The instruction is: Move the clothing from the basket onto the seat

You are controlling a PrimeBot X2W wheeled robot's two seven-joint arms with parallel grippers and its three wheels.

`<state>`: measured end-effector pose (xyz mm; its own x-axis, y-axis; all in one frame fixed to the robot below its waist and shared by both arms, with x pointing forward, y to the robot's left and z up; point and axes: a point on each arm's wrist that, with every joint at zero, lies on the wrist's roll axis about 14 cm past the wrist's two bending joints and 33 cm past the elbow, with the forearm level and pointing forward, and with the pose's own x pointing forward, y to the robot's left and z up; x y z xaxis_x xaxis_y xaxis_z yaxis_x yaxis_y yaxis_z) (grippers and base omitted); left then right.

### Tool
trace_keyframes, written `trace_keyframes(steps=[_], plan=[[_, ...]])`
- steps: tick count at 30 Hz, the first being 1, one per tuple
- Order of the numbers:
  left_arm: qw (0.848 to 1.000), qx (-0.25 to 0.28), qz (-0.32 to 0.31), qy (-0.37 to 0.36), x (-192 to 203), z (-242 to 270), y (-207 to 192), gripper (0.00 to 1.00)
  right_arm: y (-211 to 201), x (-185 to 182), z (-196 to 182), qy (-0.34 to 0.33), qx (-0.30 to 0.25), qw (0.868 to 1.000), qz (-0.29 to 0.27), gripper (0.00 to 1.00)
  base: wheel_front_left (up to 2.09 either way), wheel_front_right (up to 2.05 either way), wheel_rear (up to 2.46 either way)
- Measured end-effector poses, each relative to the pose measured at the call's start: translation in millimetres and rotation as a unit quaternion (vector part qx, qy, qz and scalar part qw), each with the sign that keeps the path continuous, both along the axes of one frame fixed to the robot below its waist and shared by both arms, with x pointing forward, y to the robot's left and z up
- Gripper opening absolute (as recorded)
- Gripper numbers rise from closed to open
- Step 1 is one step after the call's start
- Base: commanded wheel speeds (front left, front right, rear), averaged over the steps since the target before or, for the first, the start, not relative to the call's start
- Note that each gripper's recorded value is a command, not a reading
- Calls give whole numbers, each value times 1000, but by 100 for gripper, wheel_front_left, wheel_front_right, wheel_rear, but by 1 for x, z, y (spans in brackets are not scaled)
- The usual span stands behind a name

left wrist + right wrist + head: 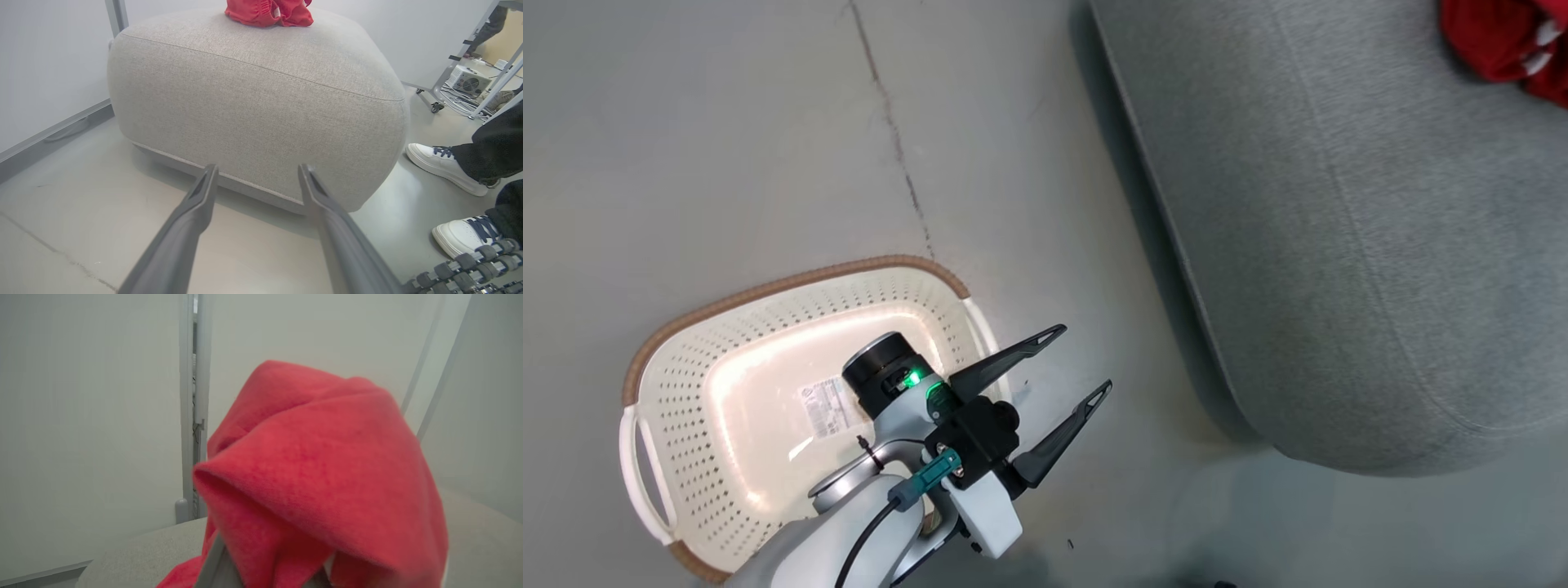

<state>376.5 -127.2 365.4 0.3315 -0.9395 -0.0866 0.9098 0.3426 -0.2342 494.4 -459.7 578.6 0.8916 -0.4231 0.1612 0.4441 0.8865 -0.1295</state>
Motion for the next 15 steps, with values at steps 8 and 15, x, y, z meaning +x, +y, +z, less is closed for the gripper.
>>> trace_keyframes(steps=[8, 15], plan=[[1000, 15, 19, -6, 21, -20, 16, 100, -1, 24, -92, 98, 59, 993, -15, 0, 0, 0, 0], [999, 22, 42, 12, 28, -40, 29, 100, 9, 28, -171, 183, 107, 977, -27, 0, 0, 0, 0]])
